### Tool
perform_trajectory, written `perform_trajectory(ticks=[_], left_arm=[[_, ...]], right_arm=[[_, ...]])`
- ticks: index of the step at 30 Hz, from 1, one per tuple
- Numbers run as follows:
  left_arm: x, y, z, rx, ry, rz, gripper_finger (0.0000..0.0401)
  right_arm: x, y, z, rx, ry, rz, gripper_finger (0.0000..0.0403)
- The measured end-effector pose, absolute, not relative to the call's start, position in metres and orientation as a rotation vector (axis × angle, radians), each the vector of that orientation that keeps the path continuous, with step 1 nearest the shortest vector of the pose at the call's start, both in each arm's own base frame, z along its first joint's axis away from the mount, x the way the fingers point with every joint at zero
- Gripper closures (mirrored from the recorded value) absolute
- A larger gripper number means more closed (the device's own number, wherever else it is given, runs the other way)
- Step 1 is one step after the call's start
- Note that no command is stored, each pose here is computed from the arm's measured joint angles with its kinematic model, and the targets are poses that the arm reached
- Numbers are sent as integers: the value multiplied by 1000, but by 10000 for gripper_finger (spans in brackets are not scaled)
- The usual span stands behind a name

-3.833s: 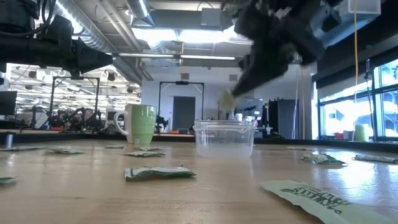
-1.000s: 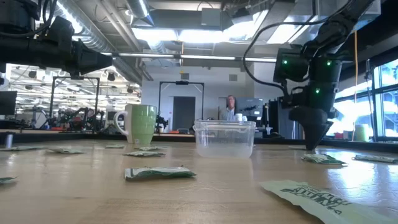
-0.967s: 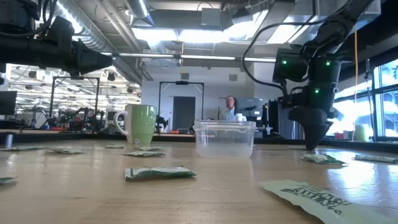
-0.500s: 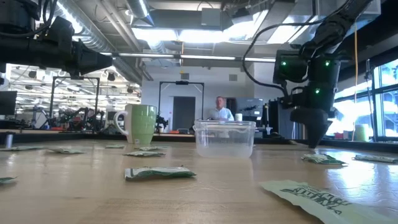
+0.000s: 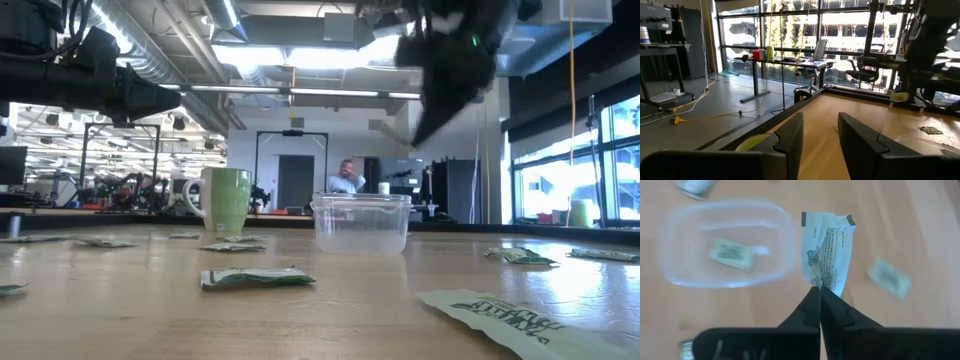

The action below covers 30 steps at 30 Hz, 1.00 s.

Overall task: Pick and place items into bin
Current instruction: Put the stevia packet into the transparent bin

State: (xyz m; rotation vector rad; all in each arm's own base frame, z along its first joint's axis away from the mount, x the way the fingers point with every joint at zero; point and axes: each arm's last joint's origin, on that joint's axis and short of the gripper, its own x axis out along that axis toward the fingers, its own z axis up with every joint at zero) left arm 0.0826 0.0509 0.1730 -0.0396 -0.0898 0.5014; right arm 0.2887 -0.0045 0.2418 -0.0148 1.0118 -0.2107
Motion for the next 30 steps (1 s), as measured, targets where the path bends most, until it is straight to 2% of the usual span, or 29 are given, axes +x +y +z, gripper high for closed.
perform_trajectory(ticks=[6,17,25,30], left_arm=[[83,51,173,-40,-88,501,285],[83,51,173,-41,-86,501,285],[83,51,172,-42,-84,501,285],[83,51,172,-44,-77,501,285]], right_arm=[[325,30,238,-134,1023,-76,402],[371,45,167,-236,1244,-15,398],[376,45,172,-244,1275,-14,375],[376,43,180,-261,1303,-36,328]])
